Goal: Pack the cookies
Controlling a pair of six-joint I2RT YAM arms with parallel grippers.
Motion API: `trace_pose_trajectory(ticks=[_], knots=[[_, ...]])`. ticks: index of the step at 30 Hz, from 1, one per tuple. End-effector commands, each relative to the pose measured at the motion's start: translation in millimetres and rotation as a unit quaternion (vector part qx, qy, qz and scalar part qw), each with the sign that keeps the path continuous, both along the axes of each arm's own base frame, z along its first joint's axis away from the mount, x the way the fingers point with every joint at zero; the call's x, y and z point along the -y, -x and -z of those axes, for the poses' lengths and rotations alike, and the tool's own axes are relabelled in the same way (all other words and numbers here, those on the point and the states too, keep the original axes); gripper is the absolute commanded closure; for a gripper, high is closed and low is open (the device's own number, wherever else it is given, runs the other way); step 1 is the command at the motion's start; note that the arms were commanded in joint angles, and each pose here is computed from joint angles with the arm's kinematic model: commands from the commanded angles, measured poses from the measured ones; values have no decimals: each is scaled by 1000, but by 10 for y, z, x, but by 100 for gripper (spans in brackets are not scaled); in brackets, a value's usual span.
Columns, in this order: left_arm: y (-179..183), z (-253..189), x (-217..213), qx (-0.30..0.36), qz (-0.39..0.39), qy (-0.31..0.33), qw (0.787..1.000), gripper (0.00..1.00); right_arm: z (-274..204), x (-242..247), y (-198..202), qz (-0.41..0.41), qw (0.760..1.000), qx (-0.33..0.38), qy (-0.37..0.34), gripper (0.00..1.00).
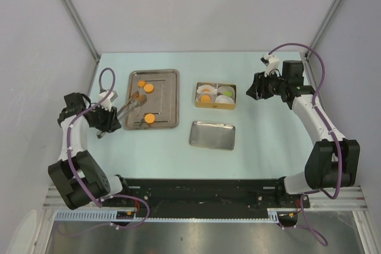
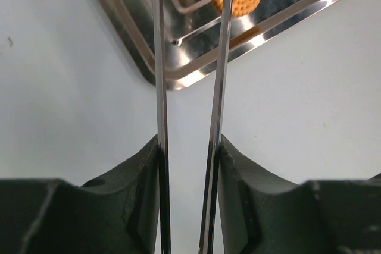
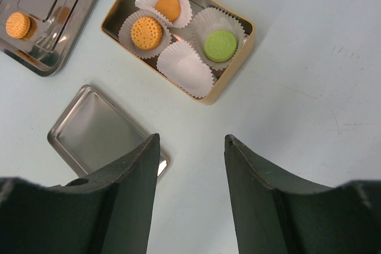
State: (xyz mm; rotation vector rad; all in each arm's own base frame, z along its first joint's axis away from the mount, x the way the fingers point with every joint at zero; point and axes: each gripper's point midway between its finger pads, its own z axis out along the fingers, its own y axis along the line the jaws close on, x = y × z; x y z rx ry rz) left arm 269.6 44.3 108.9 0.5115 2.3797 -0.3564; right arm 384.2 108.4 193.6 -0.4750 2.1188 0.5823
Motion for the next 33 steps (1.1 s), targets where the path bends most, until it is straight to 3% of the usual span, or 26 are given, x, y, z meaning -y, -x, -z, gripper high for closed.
trace_pose_trajectory(ticks=[1,16,25,33], knots=[[-201,-430,311,60,38,16,997,59,-26,0,-41,-5,1000,15,8,48],[-729,-836,1739,94,166,18,982,58,-41,34,-47,-1,1000,19,12,48],[-1031,-698,2494,78,219,17,972,59,-39,71,-59,5,1000,19,14,48],[-1116,-532,2829,65,244,16,967,59,-54,108,-67,9,1000,21,13,48]])
